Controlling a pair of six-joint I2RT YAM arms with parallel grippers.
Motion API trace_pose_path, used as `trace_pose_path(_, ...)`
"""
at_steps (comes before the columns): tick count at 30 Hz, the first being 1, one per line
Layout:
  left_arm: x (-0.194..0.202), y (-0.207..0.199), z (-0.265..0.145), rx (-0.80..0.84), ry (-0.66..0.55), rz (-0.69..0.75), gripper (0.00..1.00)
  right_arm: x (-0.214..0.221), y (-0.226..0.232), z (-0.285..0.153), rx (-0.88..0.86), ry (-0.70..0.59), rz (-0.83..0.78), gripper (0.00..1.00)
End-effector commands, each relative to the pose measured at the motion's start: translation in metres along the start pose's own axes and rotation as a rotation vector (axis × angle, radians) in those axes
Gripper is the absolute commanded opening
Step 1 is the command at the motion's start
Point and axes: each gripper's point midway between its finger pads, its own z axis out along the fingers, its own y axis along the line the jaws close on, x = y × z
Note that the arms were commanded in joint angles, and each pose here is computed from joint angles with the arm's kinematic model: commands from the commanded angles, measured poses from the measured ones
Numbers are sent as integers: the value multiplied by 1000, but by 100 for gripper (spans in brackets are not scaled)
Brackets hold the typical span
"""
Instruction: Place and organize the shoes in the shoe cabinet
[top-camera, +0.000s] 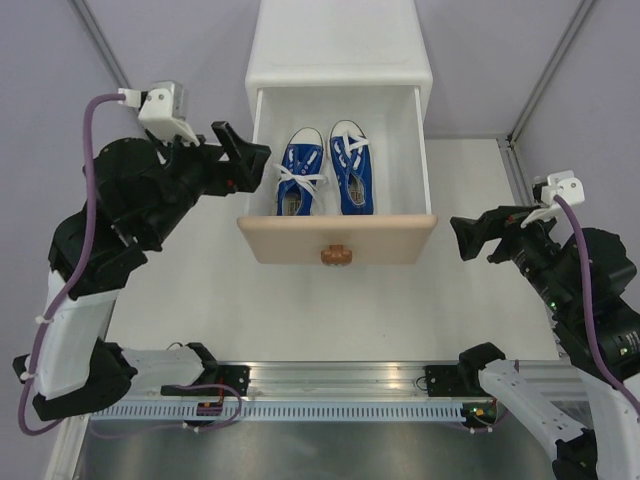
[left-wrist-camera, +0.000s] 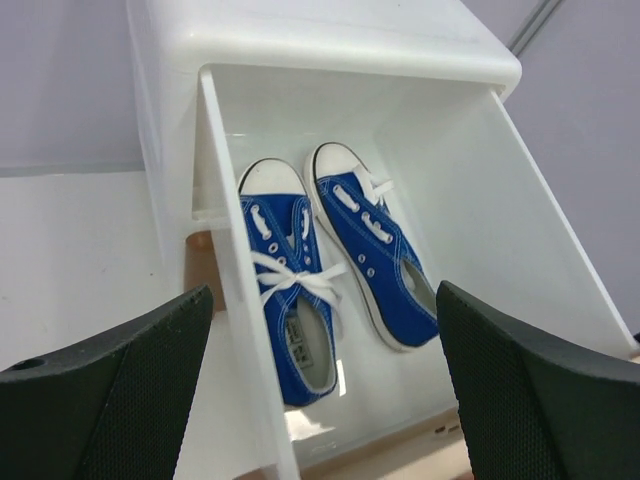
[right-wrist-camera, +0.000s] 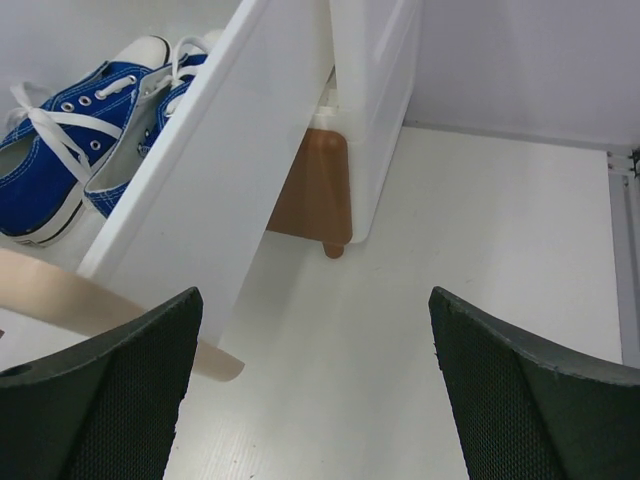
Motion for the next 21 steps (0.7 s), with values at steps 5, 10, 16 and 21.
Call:
trace_pose_path(5, 23, 32, -58, 41, -17, 58, 95, 1, 28, -28, -182, -1, -74, 98)
trace_pose_path(10, 52, 48, -89, 89, 0, 53, 95, 13, 48, -31, -306, 8, -69, 98)
trace_pose_path(16, 108, 51, -85, 141, 119, 103, 94, 21, 61, -24, -389, 31, -54, 98)
trace_pose_path(21, 130, 44, -82, 210, 173, 151, 94, 22, 68, -17, -424, 35, -38, 98)
